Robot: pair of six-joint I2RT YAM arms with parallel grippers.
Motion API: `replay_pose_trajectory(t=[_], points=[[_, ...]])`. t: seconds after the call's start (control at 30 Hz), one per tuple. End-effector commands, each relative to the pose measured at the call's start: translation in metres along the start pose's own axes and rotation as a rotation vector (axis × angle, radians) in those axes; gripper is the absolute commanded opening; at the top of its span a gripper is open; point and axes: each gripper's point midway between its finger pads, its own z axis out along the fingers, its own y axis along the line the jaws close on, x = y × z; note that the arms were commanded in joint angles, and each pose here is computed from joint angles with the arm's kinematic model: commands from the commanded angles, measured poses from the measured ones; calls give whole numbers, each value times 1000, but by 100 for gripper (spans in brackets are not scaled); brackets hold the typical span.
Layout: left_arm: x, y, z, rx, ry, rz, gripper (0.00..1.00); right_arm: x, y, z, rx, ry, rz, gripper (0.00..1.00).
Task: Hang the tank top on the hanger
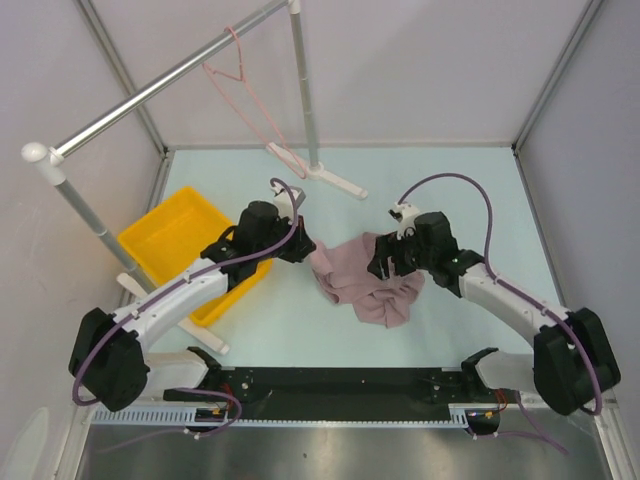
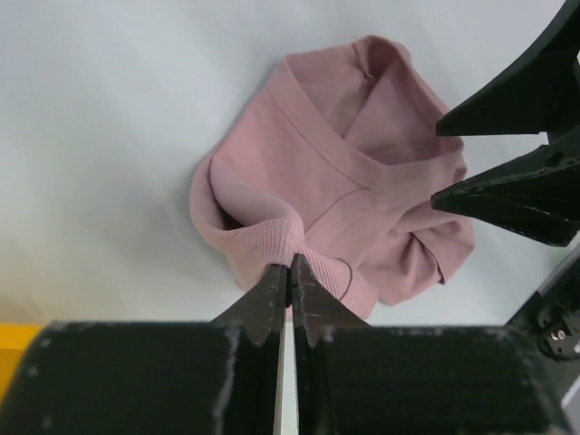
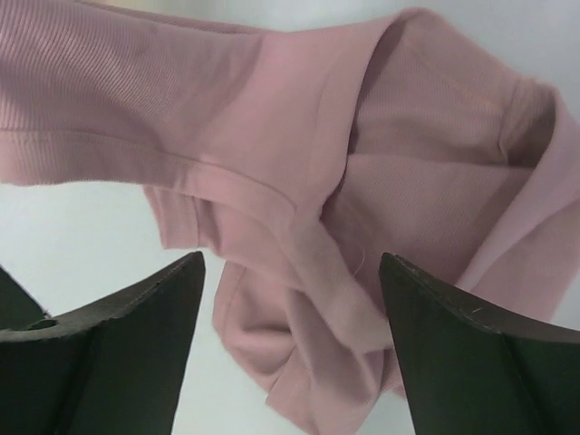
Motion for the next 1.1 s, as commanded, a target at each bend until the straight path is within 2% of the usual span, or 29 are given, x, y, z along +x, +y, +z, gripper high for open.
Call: replay_pose_trajectory(t=[0.0, 0.13, 0.17, 0.23, 0.33, 0.37, 0.53, 0.6, 0.67, 0.73, 0.77, 0.8, 0.83, 0.87, 0.9, 0.97, 1.07], points=[[-10, 10, 10, -48, -54, -16, 5, -26, -7, 21, 17, -29, -91, 81], [-9, 11, 13, -53, -53, -19, 4, -9, -6, 37, -22, 67, -98, 73], [-9, 11, 13, -53, -53, -19, 4, -4, -6, 41, -32, 94, -93, 68], [-8, 12, 13, -53, -55, -14, 4, 1, -6, 45, -43, 108, -86, 66], [-2, 15, 13, -58, -57, -10, 4, 8, -1, 50, -86, 136, -77, 58], [-1, 17, 14, -62, -58, -11, 4, 10, 3, 50, -110, 145, -73, 46], [-7, 28, 16, -70, -77, -29, 3, 14, 16, 47, -177, 201, -59, 3], [-15, 30, 17, -69, -97, -36, 2, 10, 11, 42, -142, 200, -36, 0], [-23, 34, 18, -81, -116, -50, 2, -9, 10, 30, -103, 145, -12, 0], [-36, 38, 20, -95, -162, -77, 17, -33, 1, 10, -51, 61, 30, 0], [-42, 41, 21, -100, -188, -90, 28, -43, -7, 1, -16, 21, 56, 0], [-43, 43, 22, -98, -194, -103, 58, -51, -12, -8, 3, -12, 108, 0], [-41, 44, 25, -100, -192, -128, 71, -66, -24, -26, 38, -84, 141, 0], [-42, 45, 27, -97, -200, -136, 78, -73, -29, -35, 52, -116, 164, 0], [-35, 42, 30, -70, -182, -143, 85, -75, -33, -42, 62, -133, 189, 0], [-27, 36, 38, -22, -169, -178, 87, -83, -39, -57, 72, -177, 211, 0], [4, 30, 48, 20, -106, -229, 87, -74, -45, -59, 95, -154, 240, 0]])
